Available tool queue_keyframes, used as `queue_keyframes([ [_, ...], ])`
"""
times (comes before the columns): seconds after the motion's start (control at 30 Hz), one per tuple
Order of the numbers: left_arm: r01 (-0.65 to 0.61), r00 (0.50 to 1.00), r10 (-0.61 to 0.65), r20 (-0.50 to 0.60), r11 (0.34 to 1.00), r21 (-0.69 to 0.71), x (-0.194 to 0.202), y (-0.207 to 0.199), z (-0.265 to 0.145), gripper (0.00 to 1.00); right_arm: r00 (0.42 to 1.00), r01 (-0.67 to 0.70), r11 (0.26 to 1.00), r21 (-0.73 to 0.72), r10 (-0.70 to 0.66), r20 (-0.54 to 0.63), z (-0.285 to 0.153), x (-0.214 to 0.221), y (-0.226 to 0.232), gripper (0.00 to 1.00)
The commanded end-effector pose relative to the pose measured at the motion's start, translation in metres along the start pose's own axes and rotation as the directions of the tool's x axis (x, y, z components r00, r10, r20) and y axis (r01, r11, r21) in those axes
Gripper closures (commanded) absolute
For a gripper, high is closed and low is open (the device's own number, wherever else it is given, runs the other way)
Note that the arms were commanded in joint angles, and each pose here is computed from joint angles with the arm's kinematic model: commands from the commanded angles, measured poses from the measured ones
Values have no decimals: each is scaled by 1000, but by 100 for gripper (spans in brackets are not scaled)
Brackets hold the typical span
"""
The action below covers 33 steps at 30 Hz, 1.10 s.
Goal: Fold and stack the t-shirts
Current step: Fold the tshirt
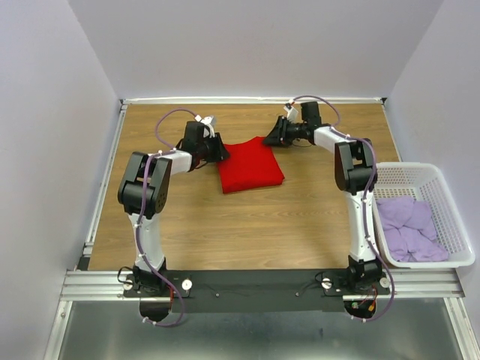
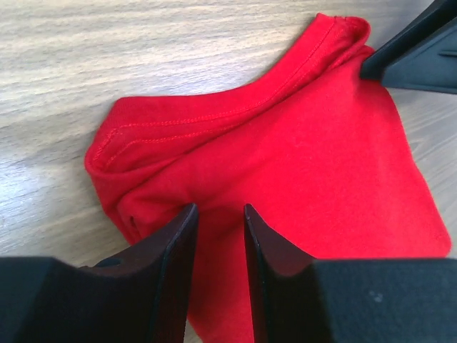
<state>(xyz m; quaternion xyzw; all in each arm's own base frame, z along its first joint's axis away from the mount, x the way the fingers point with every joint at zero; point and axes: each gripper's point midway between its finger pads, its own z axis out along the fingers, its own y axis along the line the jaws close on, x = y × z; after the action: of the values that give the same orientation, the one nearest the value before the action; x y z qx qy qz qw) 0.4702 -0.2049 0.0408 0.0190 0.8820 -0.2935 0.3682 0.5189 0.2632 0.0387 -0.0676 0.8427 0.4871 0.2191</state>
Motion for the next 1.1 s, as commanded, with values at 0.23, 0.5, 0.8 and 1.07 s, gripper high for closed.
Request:
queue_keyframes([
  [0.23,38,998,-40,41,999,30,-30,-11,-37,53,999,1,1000,-23,0,43,-48,-7,43,54],
  [0.5,-1,999,-6,49,991,133,-15,-82,-83,53,998,-5,990,-143,-3,-58,-74,58,103,64],
  [0.8,120,988,-108,-108,986,116,91,-70,-96,78,982,-99,987,-124,77,-170,-75,133,71,85],
  [1.07,239,958,-242,-155,970,-37,136,-18,-91,86,978,-136,990,42,141,-154,-67,159,0,94],
])
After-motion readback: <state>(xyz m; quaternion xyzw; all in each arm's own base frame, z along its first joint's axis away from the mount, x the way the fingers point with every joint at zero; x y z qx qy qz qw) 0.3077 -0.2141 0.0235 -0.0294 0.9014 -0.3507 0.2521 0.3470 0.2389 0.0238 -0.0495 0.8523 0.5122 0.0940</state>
